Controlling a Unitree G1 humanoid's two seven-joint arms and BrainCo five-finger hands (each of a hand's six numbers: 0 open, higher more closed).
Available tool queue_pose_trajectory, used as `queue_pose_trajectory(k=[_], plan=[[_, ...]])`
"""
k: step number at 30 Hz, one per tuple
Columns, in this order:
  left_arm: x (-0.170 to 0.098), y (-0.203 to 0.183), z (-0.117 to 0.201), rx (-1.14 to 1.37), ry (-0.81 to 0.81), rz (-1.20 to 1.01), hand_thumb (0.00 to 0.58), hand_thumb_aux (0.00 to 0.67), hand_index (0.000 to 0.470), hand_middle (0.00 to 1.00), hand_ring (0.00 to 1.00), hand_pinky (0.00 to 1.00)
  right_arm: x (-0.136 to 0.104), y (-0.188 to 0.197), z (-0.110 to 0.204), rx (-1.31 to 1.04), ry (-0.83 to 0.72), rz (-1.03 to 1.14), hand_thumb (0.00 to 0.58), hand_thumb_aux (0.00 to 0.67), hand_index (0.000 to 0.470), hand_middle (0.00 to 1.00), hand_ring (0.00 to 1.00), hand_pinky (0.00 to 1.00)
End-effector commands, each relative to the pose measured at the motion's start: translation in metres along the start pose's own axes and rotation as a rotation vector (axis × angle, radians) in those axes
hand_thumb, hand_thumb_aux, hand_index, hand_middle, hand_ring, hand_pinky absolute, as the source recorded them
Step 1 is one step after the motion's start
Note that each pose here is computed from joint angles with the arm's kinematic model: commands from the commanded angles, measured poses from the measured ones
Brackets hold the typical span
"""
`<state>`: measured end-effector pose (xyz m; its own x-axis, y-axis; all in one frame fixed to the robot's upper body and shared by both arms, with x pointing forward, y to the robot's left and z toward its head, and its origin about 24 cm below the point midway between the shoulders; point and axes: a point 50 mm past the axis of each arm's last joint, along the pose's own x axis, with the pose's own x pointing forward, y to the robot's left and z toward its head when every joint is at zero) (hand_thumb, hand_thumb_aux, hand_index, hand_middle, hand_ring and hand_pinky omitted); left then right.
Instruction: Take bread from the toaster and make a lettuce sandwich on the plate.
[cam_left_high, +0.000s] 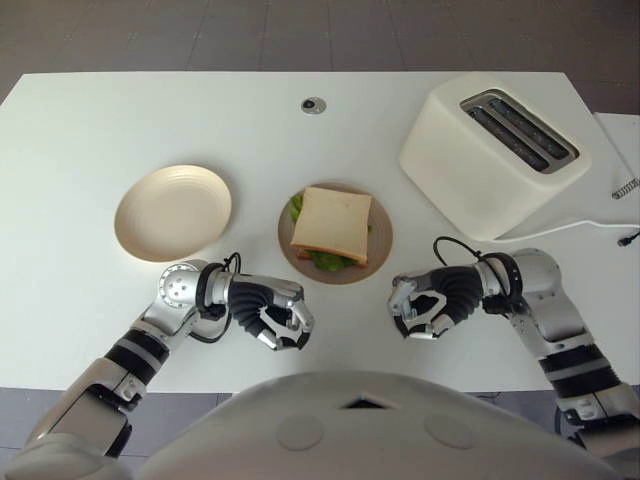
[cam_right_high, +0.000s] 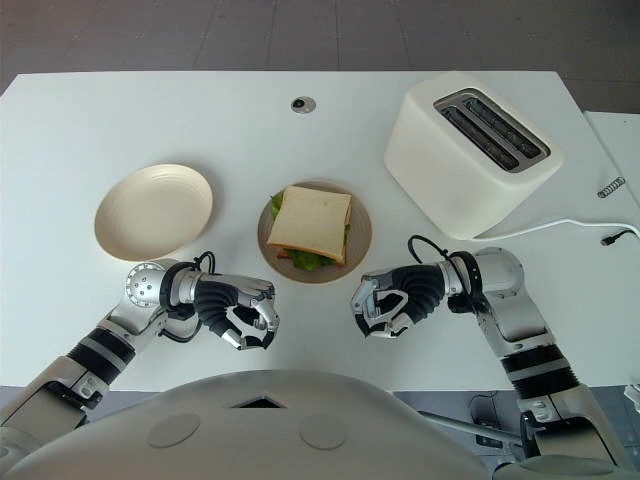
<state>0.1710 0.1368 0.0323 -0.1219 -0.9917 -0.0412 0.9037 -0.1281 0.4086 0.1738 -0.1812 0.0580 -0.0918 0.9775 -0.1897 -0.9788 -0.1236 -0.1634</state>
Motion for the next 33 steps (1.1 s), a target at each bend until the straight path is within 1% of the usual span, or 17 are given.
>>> queue_pose_trajectory(k=[1,7,13,15,16,18,19,20,21,22,23,24,25,26,27,30,33], plan=[[-0.002,-0.004,-0.015,-0.030,0.097,-0.011,0.580,0.670,0.470,1.00,1.00,1.00,0.003,0.003,-0.026,-0.002,0.168,0.062,0.580,0.670,0.470,1.00,1.00,1.00],[-0.001,0.006,-0.044,-0.004,0.273,0.071,0.580,0.670,0.470,1.00,1.00,1.00,0.019,-0.016,-0.065,-0.082,0.388,-0.060,0.580,0.670,0.470,1.00,1.00,1.00],[-0.010,0.060,-0.071,0.175,0.540,0.421,0.580,0.657,0.461,1.00,1.00,1.00,0.031,-0.075,-0.052,-0.257,0.276,-0.503,0.580,0.670,0.470,1.00,1.00,1.00],[-0.015,0.068,-0.075,0.209,0.581,0.507,0.566,0.568,0.398,1.00,1.00,1.00,0.028,-0.092,-0.044,-0.300,0.242,-0.649,0.580,0.670,0.470,1.00,1.00,1.00],[-0.017,0.073,-0.075,0.228,0.582,0.560,0.521,0.457,0.321,1.00,1.00,1.00,0.027,-0.097,-0.042,-0.315,0.228,-0.694,0.580,0.670,0.470,1.00,1.00,1.00],[-0.019,0.082,-0.072,0.255,0.555,0.659,0.482,0.394,0.276,1.00,1.00,1.00,0.028,-0.103,-0.039,-0.329,0.188,-0.759,0.580,0.670,0.470,1.00,1.00,1.00],[-0.018,0.085,-0.069,0.258,0.517,0.708,0.410,0.307,0.216,0.98,0.98,0.98,0.028,-0.106,-0.037,-0.339,0.164,-0.795,0.580,0.670,0.470,1.00,1.00,1.00],[-0.016,0.088,-0.064,0.251,0.453,0.756,0.000,0.000,0.000,0.85,0.85,0.85,0.030,-0.108,-0.035,-0.346,0.136,-0.831,0.580,0.670,0.470,1.00,1.00,1.00],[-0.015,0.088,-0.060,0.236,0.395,0.791,0.000,0.000,0.000,0.74,0.74,0.74,0.031,-0.110,-0.033,-0.350,0.107,-0.859,0.580,0.670,0.470,1.00,1.00,1.00],[-0.012,0.087,-0.056,0.206,0.329,0.806,0.000,0.000,0.000,0.56,0.56,0.56,0.032,-0.110,-0.030,-0.348,0.069,-0.883,0.580,0.670,0.470,1.00,1.00,1.00],[-0.009,0.085,-0.050,0.182,0.253,0.817,0.000,0.000,0.000,0.32,0.32,0.32,0.033,-0.110,-0.026,-0.334,0.006,-0.900,0.580,0.670,0.470,1.00,1.00,1.00],[-0.007,0.084,-0.044,0.154,0.176,0.827,0.000,0.000,0.000,0.13,0.13,0.13,0.033,-0.108,-0.021,-0.308,-0.059,-0.905,0.553,0.525,0.369,0.98,0.98,0.98],[-0.005,0.083,-0.036,0.130,0.093,0.836,0.000,0.000,0.000,0.05,0.05,0.05,0.032,-0.107,-0.014,-0.278,-0.135,-0.907,0.494,0.413,0.289,0.86,0.86,0.86],[-0.005,0.082,-0.025,0.106,-0.011,0.855,0.000,0.000,0.000,0.00,0.00,0.00,0.029,-0.106,-0.006,-0.229,-0.228,-0.917,0.000,0.000,0.000,0.22,0.22,0.22],[-0.006,0.082,-0.012,0.084,-0.129,0.882,0.000,0.000,0.000,0.00,0.00,0.00,0.024,-0.106,0.003,-0.181,-0.331,-0.929,0.000,0.000,0.000,0.00,0.00,0.00],[-0.011,0.088,0.014,0.050,-0.378,0.979,0.000,0.000,0.000,0.00,0.00,0.00,0.016,-0.106,0.020,-0.117,-0.539,-0.995,0.000,0.000,0.000,0.00,0.00,0.00],[-0.013,0.098,0.019,0.051,-0.444,1.098,0.000,0.000,0.000,0.00,0.00,0.00,0.018,-0.107,0.026,-0.155,-0.584,-1.108,0.000,0.000,0.000,0.00,0.00,0.00]])
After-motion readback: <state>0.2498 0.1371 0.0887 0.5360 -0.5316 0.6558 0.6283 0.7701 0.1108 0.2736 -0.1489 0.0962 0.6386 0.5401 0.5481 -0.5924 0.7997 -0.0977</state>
